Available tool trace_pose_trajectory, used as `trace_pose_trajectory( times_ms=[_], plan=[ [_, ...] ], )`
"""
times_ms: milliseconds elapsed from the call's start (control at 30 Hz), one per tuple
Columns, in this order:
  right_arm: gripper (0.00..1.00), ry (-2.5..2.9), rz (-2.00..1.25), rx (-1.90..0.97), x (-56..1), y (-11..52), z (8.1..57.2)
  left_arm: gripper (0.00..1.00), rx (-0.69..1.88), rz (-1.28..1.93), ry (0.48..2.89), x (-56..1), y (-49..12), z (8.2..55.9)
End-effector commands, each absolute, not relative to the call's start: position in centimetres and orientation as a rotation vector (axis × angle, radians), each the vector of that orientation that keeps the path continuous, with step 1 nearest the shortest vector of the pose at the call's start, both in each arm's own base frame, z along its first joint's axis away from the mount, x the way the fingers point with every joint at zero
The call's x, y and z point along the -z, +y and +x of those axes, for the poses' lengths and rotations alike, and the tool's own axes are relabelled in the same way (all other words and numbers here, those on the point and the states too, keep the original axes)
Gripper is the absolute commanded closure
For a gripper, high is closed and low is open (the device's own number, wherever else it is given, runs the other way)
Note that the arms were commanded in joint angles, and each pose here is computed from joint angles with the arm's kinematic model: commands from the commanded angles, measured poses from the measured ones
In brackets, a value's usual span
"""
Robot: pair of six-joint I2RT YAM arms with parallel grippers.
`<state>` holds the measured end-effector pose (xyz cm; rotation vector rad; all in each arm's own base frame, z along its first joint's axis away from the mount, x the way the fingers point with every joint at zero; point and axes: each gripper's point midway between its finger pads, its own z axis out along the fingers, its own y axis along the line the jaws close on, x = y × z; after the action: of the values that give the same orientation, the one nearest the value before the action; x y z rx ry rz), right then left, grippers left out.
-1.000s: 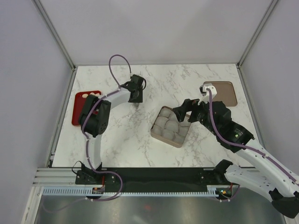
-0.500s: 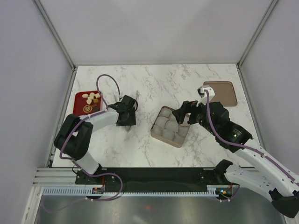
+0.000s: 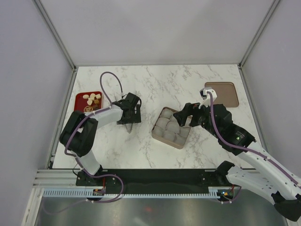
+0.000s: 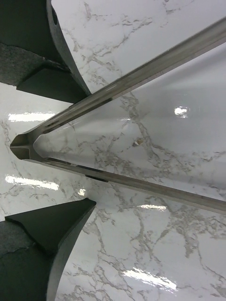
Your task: Pack the chocolate
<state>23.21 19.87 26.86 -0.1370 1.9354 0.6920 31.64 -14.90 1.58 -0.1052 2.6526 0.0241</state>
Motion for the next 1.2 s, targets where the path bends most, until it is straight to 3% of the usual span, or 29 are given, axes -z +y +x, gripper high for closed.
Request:
trace_pose_trajectory(
  times_ms=[0, 833, 1067, 1167],
  plan=[
    [0.05, 1.903, -0.127, -0.701, -27.8, 19.7, 23.3, 0.10, -0.129, -0.184, 2.631, -0.2, -13.7, 32.8],
    [0.04, 1.899, -0.128, -0.627, -27.6, 19.2, 24.2, 0.05, -0.103, -0.249, 2.612, 0.6, -13.2, 35.9],
    [0.04, 1.906, -0.128, -0.639, -27.5, 19.4, 24.1, 0.23, -0.123, -0.232, 2.607, -0.1, -12.8, 35.8],
    [0.04, 1.906, -0.127, -0.644, -27.6, 19.4, 24.1, 0.26, -0.146, -0.231, 2.575, -1.7, -12.6, 36.2]
  ],
)
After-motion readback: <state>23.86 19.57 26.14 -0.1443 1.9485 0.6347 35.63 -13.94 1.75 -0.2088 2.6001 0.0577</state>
